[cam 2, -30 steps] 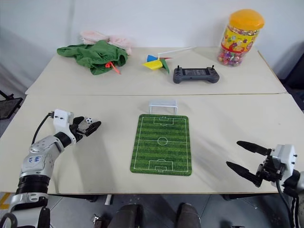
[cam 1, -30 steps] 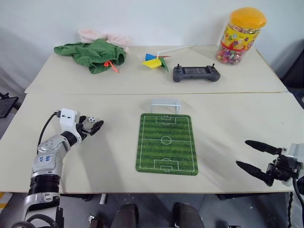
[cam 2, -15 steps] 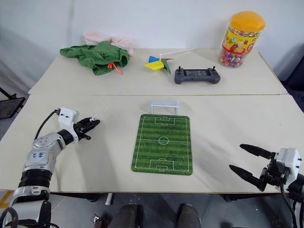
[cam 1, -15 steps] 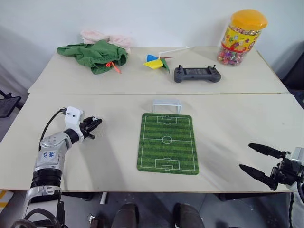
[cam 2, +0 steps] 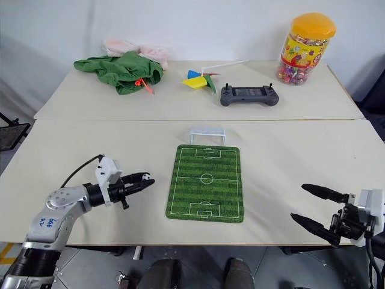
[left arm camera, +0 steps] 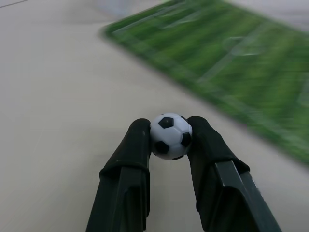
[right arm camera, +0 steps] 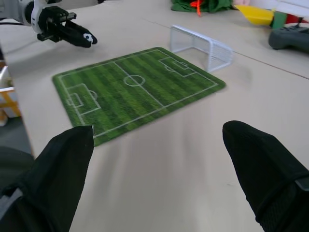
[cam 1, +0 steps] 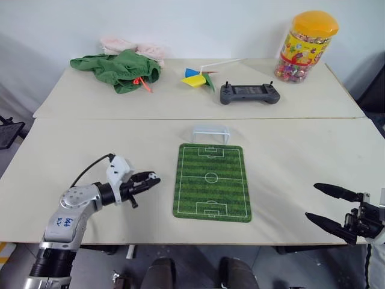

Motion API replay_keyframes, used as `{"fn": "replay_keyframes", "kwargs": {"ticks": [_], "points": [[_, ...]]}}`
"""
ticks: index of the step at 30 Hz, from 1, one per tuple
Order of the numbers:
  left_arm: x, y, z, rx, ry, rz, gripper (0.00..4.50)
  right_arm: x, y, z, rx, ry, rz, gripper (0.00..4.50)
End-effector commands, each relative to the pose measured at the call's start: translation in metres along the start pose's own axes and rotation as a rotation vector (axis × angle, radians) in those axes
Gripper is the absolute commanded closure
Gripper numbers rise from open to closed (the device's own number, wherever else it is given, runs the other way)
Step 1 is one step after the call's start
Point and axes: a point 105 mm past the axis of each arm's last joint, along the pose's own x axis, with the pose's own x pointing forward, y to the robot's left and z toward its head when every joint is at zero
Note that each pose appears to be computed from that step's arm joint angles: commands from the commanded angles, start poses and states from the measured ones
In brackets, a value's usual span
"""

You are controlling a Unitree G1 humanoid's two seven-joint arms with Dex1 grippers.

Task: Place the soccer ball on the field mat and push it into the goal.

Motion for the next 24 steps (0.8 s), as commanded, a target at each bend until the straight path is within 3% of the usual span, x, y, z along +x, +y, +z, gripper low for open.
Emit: {"fn": "replay_keyframes", "kwargs": {"ticks": [1,7,13,24], "points": [[0.015,-0.033,0.019,0.043,-0.052,-0.110,3.63,0.003,0.017,0.010,0.004,-0.036,0.051,0.00],[0.043,-0.074,0.032,0.098,-0.090,-0.277,3.63,0.003,0.037,0.008,0.057,-0.049,0.021,0.00],[0.060,-0.102,0.023,0.133,-0.072,-0.399,3.63,-0.003,0.063,0.002,0.121,-0.040,-0.038,0.00],[0.085,-0.107,0.012,0.180,-0.046,-0.435,3.63,-0.004,0.085,-0.001,0.153,-0.025,-0.100,0.00]]}}
